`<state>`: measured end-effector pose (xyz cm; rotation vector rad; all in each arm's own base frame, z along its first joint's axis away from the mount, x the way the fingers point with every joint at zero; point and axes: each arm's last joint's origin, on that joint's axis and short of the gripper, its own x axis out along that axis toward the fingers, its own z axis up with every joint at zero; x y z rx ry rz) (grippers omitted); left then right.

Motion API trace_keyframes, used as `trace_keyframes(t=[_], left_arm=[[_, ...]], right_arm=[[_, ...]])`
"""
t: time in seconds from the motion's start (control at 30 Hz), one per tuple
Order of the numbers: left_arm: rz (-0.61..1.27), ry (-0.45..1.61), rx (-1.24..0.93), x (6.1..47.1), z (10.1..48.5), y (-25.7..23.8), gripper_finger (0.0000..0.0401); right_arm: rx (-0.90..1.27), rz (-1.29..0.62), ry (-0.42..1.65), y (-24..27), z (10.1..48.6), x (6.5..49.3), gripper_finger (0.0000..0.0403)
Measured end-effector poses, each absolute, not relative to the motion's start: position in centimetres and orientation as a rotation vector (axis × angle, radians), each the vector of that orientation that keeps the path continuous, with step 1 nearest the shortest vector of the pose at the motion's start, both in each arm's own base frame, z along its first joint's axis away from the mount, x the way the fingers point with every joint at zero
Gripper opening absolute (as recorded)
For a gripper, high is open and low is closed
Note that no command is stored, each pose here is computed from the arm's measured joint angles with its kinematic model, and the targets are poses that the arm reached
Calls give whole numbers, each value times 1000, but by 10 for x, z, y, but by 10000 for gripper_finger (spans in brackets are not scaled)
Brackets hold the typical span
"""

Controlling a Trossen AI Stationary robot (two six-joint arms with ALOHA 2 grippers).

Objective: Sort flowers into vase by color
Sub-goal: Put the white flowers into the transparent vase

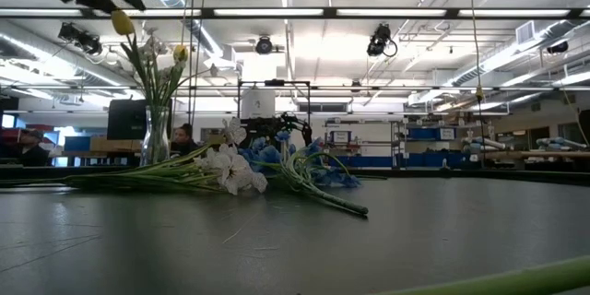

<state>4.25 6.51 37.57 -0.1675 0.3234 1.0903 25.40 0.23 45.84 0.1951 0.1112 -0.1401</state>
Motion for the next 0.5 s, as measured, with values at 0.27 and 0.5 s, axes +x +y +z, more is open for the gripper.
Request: trace_keyframes(t=[0.27, 0.5], left_arm=[[992, 257, -140, 31, 407, 45, 337], [639, 96, -222, 45, 414, 44, 316]], right_arm=[[195, -140, 111, 2, 458, 254, 104], [195, -140, 111, 2, 458, 254, 104]])
